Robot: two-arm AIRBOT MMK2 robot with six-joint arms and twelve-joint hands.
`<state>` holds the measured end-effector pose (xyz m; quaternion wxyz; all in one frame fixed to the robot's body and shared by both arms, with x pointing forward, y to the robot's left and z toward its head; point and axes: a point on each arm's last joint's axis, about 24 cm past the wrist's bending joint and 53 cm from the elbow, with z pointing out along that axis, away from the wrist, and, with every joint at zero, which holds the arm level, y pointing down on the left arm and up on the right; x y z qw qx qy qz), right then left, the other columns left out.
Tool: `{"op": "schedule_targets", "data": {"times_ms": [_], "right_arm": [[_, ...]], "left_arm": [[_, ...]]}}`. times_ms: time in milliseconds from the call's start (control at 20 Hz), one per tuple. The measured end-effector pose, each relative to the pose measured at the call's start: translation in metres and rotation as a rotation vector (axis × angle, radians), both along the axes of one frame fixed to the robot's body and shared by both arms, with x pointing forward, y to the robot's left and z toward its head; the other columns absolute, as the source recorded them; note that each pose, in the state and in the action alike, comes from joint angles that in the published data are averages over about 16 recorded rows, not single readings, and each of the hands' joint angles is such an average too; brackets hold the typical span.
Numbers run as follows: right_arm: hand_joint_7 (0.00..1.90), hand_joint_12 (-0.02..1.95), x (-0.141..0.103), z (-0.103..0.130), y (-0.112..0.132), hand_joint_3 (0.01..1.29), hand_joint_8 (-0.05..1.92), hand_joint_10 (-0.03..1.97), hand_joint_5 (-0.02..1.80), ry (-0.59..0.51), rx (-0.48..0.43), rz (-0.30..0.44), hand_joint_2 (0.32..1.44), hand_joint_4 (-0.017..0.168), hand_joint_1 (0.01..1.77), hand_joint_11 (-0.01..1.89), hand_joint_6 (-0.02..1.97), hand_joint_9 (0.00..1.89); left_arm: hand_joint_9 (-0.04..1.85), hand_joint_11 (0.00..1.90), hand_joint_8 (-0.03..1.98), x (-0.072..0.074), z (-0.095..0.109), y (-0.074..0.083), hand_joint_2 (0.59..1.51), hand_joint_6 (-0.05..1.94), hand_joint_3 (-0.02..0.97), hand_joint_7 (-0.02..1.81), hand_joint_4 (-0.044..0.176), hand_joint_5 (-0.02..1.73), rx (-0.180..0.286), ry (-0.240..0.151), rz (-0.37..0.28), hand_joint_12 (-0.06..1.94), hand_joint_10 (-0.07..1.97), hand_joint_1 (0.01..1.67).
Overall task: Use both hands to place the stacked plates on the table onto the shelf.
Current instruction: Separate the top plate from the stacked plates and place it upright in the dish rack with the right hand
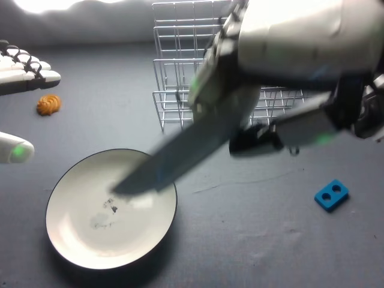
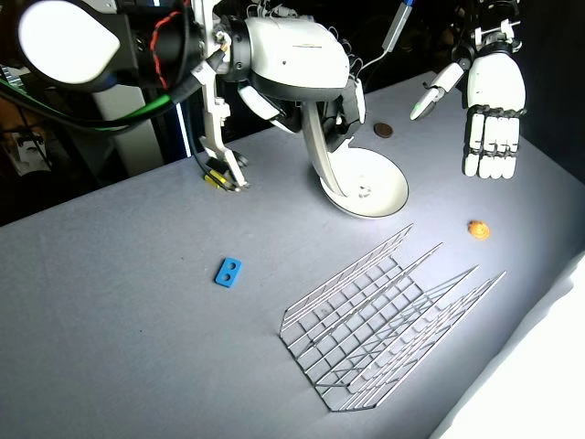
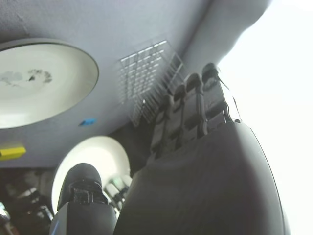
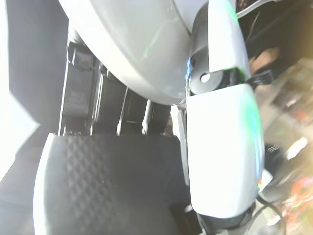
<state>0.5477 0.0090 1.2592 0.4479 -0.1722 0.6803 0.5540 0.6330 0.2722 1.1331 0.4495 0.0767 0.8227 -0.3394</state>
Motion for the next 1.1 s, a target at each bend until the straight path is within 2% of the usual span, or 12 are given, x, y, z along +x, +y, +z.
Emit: {"op": "schedule_targets", "data": {"times_ms": [250,500,750,1100], "right_arm": [[1.2,1.01,0.026,0.02,-0.023,0.01,0.73,0.02,1.06,0.116,0.057,-0.084,0.95,0.006,1.21,0.98,0.68,1.45],[1.19,1.02,0.057,0.037,-0.048,0.01,0.76,0.02,1.04,0.195,0.117,-0.198,0.95,0.004,1.22,0.97,0.73,1.44],[1.18,1.03,0.083,0.046,-0.071,0.01,0.77,0.02,1.03,0.25,0.167,-0.294,0.95,0.0,1.22,0.95,0.76,1.44],[1.17,1.03,0.114,0.049,-0.094,0.01,0.78,0.02,1.01,0.287,0.205,-0.383,0.95,-0.005,1.23,0.94,0.8,1.43]], "left_arm": [[0.02,0.02,-0.01,-0.003,0.004,-0.002,1.074,0.02,0.01,0.02,0.001,0.03,-0.009,-0.012,-0.029,0.01,0.01,0.01],[0.02,0.01,-0.01,-0.011,0.009,-0.01,1.072,0.02,0.01,0.03,0.001,0.03,-0.019,-0.031,-0.105,0.01,0.01,0.01],[0.02,0.01,0.0,-0.027,0.014,-0.021,1.069,0.02,0.01,0.02,0.001,0.04,-0.031,-0.052,-0.224,0.01,0.01,0.02],[0.02,0.01,0.0,-0.061,0.013,-0.035,1.072,0.02,0.01,0.02,0.001,0.04,-0.044,-0.056,-0.43,0.01,0.01,0.01]]}}
